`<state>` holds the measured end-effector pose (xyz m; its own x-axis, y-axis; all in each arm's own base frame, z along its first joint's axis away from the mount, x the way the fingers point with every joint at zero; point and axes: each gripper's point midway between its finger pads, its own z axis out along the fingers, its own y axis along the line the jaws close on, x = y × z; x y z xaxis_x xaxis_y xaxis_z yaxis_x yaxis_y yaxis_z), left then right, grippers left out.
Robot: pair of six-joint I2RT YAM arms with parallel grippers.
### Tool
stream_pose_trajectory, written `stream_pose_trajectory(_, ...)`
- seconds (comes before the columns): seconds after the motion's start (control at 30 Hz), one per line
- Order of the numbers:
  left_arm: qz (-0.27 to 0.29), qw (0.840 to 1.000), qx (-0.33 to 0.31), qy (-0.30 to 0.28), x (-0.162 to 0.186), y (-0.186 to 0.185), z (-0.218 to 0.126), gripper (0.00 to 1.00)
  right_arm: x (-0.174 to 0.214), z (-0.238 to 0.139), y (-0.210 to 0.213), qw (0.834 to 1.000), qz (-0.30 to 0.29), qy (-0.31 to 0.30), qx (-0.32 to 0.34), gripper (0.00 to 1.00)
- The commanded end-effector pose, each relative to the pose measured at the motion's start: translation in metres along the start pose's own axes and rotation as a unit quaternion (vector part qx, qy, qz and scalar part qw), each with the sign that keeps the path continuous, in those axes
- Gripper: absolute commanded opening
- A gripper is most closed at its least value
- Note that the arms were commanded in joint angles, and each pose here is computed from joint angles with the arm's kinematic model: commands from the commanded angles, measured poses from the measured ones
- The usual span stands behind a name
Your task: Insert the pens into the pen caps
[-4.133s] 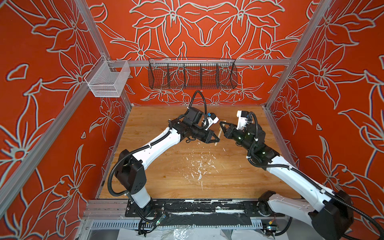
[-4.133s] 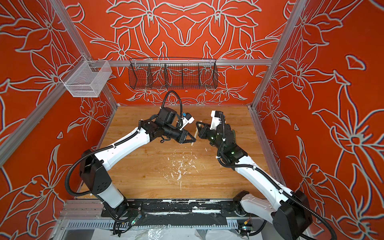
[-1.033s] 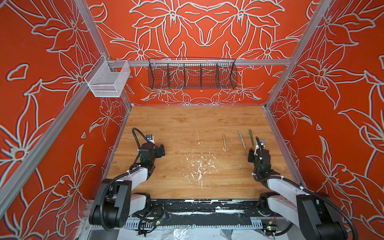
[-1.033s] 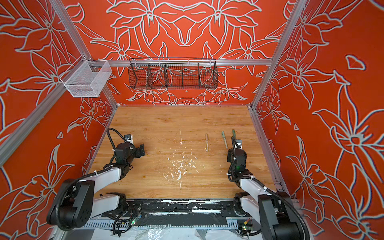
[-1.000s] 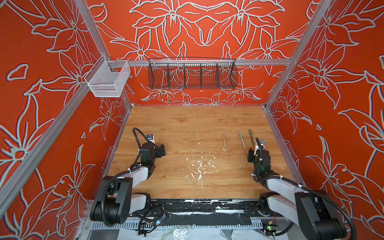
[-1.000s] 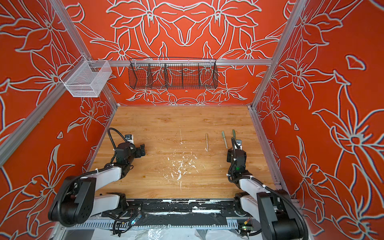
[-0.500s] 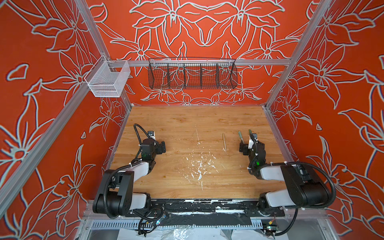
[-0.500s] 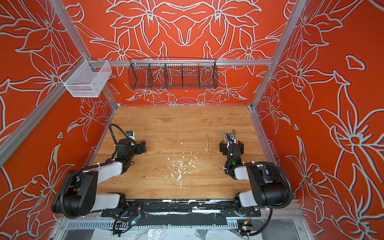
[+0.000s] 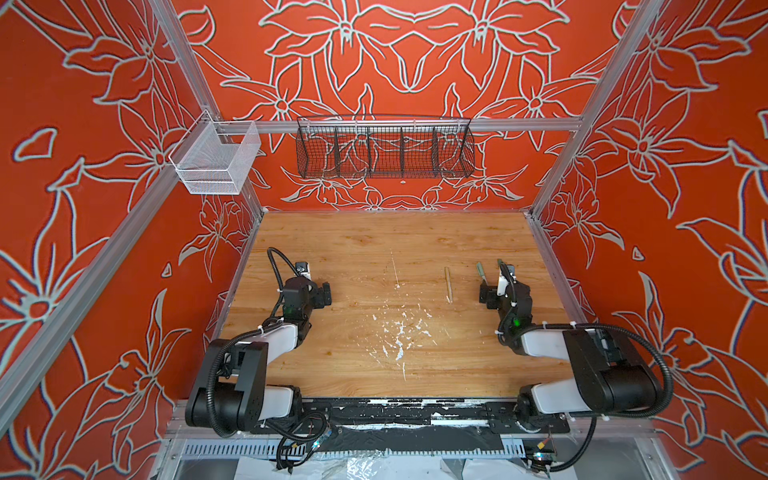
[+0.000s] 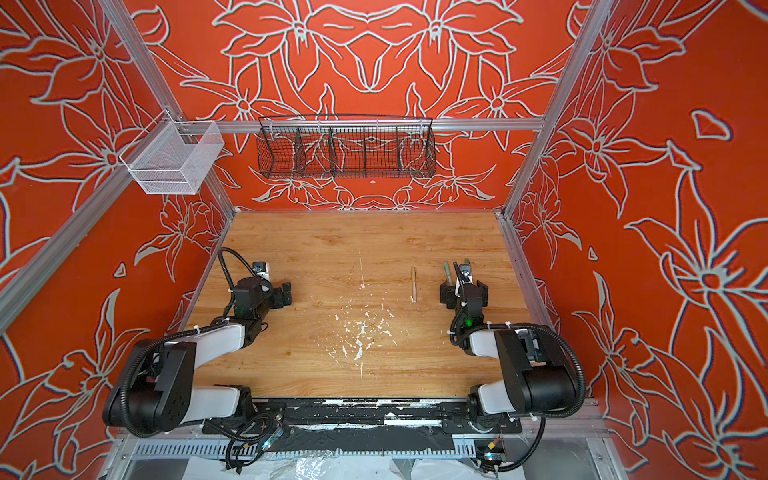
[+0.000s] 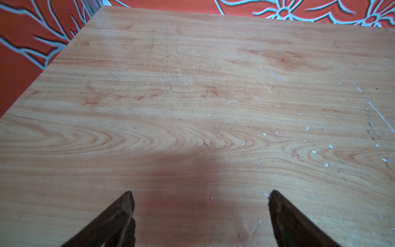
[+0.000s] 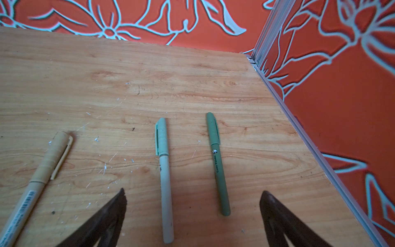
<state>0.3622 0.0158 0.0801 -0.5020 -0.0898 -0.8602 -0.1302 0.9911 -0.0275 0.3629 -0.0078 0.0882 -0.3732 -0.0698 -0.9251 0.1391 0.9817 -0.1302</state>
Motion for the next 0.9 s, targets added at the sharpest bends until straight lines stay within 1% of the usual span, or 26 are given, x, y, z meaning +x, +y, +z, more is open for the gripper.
stream_pose_trajectory(0.0,0.003,1.000,0.002,-0.004,-0.0049,0.0006,0.0010,0.97,-0.0085,0.0023,0.0006,1.000,0.003,-0.007,-0.005,0.97)
stream_pose_trajectory(0.07,0.003,1.000,0.002,-0.005,-0.0050,0.0006,0.0010,0.97,-0.0088,0.0053,-0.0006,1.000,0.010,0.000,-0.012,0.98)
stream_pose_trajectory(0.1,0.003,1.000,0.002,-0.004,-0.0047,0.0007,0.0011,0.97,-0.0084,0.0047,-0.0007,1.000,0.010,0.000,-0.012,0.74)
stream_pose_trajectory(0.13,0.003,1.000,0.002,-0.004,-0.0046,0.0008,0.0010,0.92,-0.0091,0.0048,-0.0010,1.000,0.011,-0.002,-0.012,0.18)
stream_pose_trajectory(0.17,0.003,1.000,0.002,-0.004,-0.0047,0.0006,0.0012,0.50,-0.0087,0.0045,-0.0008,1.000,0.010,-0.002,-0.012,0.00)
stream_pose_trajectory(0.2,0.003,1.000,0.002,-0.004,-0.0051,0.0009,0.0013,0.00,-0.0084,0.0041,-0.0014,1.000,0.010,-0.001,-0.011,0.00)
stream_pose_trajectory(0.23,0.003,1.000,0.003,-0.004,-0.0047,0.0005,0.0014,0.00,-0.0087,0.0045,-0.0013,1.000,0.010,-0.002,-0.011,0.00)
stream_pose_trajectory(0.27,0.003,1.000,0.002,-0.003,-0.0047,0.0007,0.0013,0.20,-0.0087,0.0042,-0.0012,1.000,0.010,-0.002,-0.011,0.23)
stream_pose_trajectory(0.3,0.003,1.000,0.003,-0.004,-0.0049,0.0006,0.0010,0.71,-0.0082,0.0045,-0.0012,1.000,0.009,0.000,-0.011,0.84)
stream_pose_trajectory(0.33,0.003,1.000,0.002,-0.004,-0.0048,0.0006,0.0011,0.97,-0.0088,0.0045,-0.0013,1.000,0.010,-0.002,-0.011,0.97)
stream_pose_trajectory(0.87,0.003,1.000,0.003,-0.004,-0.0049,0.0004,0.0010,0.97,-0.0087,0.0056,-0.0009,1.000,0.009,0.001,-0.011,0.97)
